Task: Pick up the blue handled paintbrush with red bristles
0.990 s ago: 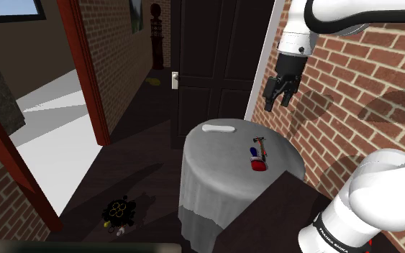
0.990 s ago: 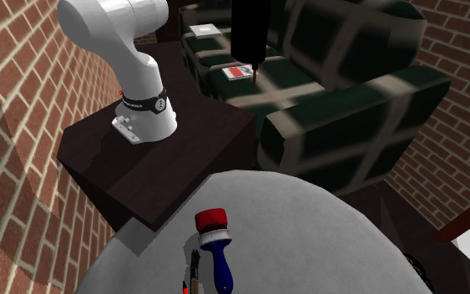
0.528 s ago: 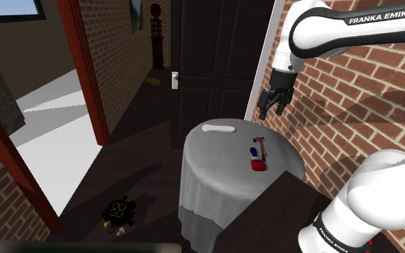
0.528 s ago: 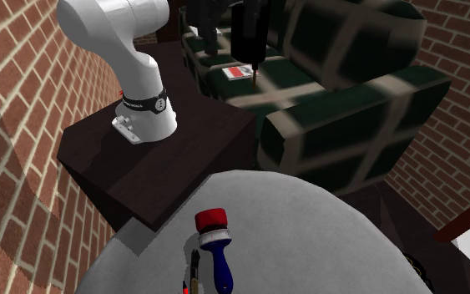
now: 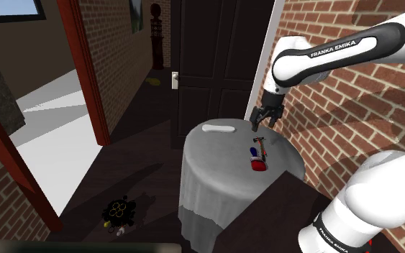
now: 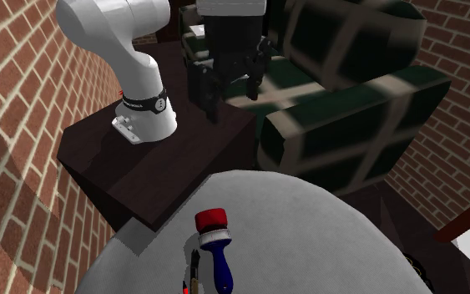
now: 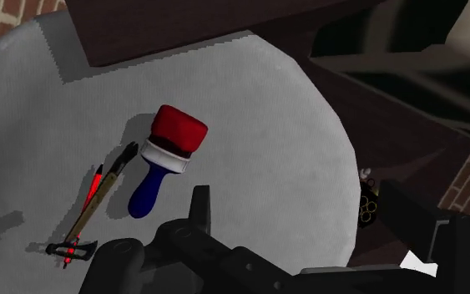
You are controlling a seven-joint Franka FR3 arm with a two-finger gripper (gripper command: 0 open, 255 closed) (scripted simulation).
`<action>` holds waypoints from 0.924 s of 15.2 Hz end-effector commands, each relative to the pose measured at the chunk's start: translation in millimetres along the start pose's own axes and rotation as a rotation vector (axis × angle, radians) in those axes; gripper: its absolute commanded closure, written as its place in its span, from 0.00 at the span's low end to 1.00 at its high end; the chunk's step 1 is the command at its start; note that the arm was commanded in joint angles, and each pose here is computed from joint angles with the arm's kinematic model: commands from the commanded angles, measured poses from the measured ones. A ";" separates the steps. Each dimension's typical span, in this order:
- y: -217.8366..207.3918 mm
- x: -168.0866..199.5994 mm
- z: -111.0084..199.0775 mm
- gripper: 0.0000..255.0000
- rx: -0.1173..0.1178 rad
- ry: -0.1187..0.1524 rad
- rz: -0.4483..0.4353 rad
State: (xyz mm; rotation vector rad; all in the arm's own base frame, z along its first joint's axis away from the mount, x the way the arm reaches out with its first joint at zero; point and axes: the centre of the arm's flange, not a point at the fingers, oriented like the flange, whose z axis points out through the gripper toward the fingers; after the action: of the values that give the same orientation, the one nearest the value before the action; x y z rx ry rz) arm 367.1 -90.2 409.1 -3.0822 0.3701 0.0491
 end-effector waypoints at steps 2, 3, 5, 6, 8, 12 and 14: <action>20.9 14.6 31.1 0.00 -0.002 0.009 0.035; 26.9 19.7 41.5 0.00 -0.002 0.011 0.046; 39.3 29.7 62.2 0.00 -0.003 0.015 0.069; 45.5 34.7 72.5 0.00 -0.004 0.017 0.080; 58.2 44.4 93.1 0.00 -0.005 0.021 0.103; 84.3 63.1 134.2 0.00 -0.007 0.028 0.149; 97.7 72.2 154.6 0.00 -0.008 0.032 0.171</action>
State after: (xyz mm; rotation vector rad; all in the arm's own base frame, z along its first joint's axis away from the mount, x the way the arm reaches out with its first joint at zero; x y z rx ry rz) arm 409.0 -189.3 259.6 -3.0552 0.6171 0.0097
